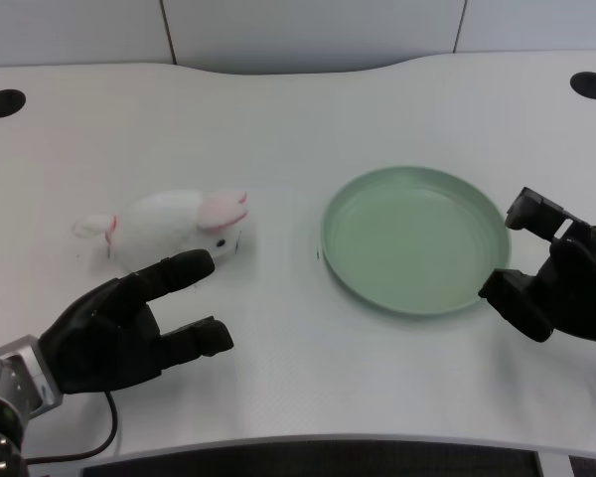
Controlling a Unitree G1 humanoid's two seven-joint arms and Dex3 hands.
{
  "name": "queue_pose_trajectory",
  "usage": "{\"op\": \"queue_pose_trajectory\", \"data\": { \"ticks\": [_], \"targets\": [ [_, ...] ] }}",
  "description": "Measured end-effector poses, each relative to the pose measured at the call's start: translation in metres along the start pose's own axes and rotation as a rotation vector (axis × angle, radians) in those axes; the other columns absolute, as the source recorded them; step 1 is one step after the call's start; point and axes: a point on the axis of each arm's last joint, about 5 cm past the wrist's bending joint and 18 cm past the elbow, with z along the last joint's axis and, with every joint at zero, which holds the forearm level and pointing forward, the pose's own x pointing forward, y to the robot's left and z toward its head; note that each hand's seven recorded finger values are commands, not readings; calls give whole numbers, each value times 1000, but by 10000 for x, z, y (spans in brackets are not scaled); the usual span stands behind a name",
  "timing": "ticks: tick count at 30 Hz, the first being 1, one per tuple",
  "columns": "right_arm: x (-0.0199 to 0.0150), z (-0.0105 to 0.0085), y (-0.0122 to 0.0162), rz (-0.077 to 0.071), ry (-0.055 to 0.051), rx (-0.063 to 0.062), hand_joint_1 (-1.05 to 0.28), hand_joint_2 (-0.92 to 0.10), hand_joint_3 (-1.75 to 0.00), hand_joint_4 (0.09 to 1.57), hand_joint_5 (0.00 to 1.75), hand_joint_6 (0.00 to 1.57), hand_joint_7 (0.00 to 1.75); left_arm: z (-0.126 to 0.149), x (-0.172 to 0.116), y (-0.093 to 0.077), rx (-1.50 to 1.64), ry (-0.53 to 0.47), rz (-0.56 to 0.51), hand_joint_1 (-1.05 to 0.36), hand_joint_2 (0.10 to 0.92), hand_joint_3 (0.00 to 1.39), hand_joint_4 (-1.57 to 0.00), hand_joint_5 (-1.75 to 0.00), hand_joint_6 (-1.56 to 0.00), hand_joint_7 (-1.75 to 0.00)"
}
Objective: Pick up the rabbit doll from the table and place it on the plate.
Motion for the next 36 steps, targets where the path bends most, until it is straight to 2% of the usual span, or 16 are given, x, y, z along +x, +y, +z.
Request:
{"op": "queue_pose_trajectory", "data": {
  "ticks": [13, 19, 25, 32, 36],
  "targets": [
    [0, 0, 0, 0, 3, 0, -639, -914, -5, 1056, 1746, 833, 1746, 2, -2, 0, 2, 0, 0, -585, 900, 3, -671, -800, -813, -268],
    [1, 5, 0, -3, 1, -12, -654, -920, -7, 1050, 1746, 818, 1746, 1, -3, 0, -1, -1, 0, -587, 883, 0, -675, -796, -815, -272],
    [1, 6, 0, -11, 2, -12, -655, -916, -3, 1050, 1746, 808, 1730, 3, -5, 0, 0, -5, 0, -579, 900, 1, -585, -964, -755, -369],
    [1, 5, 0, -3, 2, -10, -669, -917, -3, 1053, 1746, 836, 1746, -6, -6, 0, -21, -6, 0, -595, 875, 0, -585, -955, -725, -431],
    [1, 5, 0, -7, 3, -11, -648, -919, -5, 1054, 1746, 824, 1741, -1, -10, -2, -28, -9, 0, -597, 869, 3, -603, -933, -744, -445]
  ]
}}
